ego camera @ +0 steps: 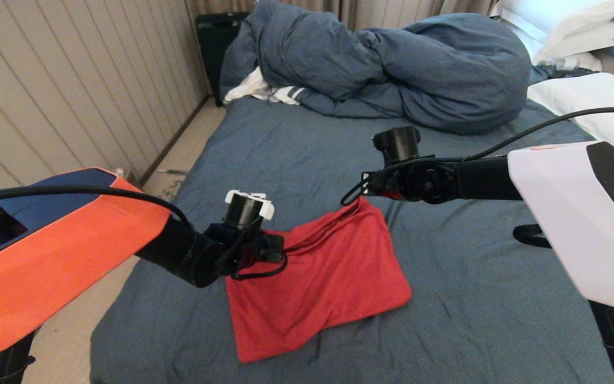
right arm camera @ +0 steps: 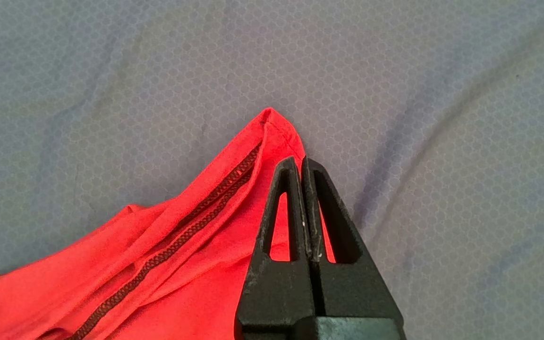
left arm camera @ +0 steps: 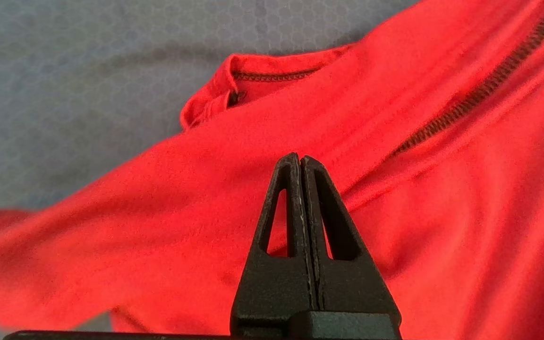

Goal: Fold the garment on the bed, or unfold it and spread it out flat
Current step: Fold the red T-shirt

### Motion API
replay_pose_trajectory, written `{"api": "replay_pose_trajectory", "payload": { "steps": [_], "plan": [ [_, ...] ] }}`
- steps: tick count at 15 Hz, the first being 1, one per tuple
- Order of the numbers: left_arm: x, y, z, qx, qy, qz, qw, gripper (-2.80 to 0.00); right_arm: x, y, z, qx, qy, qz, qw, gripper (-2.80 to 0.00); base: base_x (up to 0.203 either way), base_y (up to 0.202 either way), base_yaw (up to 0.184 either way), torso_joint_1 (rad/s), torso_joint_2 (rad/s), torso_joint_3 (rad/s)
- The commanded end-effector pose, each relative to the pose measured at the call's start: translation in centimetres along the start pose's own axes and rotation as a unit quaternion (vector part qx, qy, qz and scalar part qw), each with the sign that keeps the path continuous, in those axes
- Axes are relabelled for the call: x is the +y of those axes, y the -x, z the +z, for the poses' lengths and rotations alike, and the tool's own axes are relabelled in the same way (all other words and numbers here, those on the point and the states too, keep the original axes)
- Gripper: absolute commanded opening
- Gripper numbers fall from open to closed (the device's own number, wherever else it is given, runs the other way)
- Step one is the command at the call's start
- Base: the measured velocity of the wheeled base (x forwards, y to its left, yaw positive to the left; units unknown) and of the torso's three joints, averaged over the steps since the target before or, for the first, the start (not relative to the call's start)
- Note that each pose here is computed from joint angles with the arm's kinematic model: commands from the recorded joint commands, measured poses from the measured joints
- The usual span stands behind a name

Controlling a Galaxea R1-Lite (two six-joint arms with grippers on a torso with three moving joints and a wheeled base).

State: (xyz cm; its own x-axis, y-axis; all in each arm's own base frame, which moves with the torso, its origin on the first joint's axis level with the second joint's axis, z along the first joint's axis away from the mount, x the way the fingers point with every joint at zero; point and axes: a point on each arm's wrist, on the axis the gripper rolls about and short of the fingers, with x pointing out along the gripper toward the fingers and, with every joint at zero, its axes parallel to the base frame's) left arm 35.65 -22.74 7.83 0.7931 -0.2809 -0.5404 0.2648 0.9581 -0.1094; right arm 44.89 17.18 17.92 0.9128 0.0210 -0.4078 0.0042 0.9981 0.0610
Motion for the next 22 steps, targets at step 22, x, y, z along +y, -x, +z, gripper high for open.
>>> {"api": "replay_pose_trajectory", "payload": {
  "steps": [22],
  "plan": [
    [-3.0, -4.6, -1.6, -0.009, -0.011, -0.023, 0.9996, -2.80, 0.0, -0.5, -0.4, 0.004, 0.002, -0.002, 1.000, -2.80, 0.000, 0.000, 0.000, 0.000, 0.00, 0.000]
  ]
}}
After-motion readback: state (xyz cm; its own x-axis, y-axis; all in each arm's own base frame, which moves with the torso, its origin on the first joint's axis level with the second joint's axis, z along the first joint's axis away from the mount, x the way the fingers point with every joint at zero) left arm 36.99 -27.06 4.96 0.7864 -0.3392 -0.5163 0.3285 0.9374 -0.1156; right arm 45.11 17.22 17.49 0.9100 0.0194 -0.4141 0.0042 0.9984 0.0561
